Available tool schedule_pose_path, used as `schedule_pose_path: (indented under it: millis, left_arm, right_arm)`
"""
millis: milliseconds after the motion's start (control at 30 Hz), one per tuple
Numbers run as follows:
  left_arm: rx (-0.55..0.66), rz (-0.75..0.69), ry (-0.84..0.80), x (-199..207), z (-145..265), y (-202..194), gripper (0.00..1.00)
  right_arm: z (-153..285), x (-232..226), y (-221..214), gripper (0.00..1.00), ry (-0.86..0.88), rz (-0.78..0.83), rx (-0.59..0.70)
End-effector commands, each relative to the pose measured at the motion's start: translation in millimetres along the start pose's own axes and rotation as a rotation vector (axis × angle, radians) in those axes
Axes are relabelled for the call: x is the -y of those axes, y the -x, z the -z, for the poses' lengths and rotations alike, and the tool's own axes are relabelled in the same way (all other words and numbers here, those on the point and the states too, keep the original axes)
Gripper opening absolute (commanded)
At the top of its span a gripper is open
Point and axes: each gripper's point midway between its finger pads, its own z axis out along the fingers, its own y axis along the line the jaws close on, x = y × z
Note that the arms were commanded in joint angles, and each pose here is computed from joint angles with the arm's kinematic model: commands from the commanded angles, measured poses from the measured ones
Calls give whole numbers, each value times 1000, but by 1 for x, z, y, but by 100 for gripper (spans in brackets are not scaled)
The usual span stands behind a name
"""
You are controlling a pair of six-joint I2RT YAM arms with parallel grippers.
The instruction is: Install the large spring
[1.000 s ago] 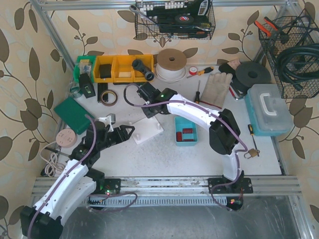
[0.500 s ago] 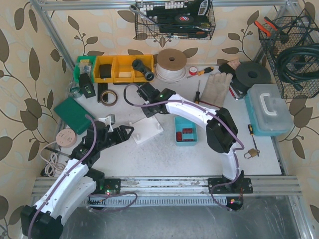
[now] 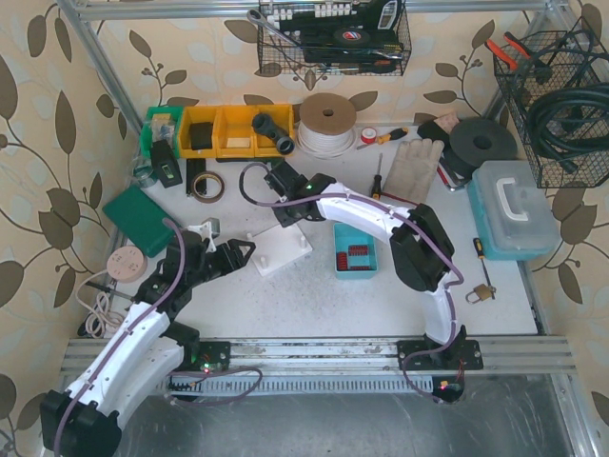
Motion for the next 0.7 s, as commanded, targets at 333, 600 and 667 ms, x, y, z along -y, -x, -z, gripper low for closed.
schedule_pose_path:
  millis: [333,600,667]
  left_arm:
    - [15,11,-6,1,-1,6,68]
    - [10,15,-5,0,-2,6,68]
    - [4,17,-5,0,-4,5,68]
  right_arm:
    - [-28,-5,-14,9,15,-17,1]
    - [-32,-9,-13,31,41,-33,19]
    - [-33,-11,-14,36,45,-29,12]
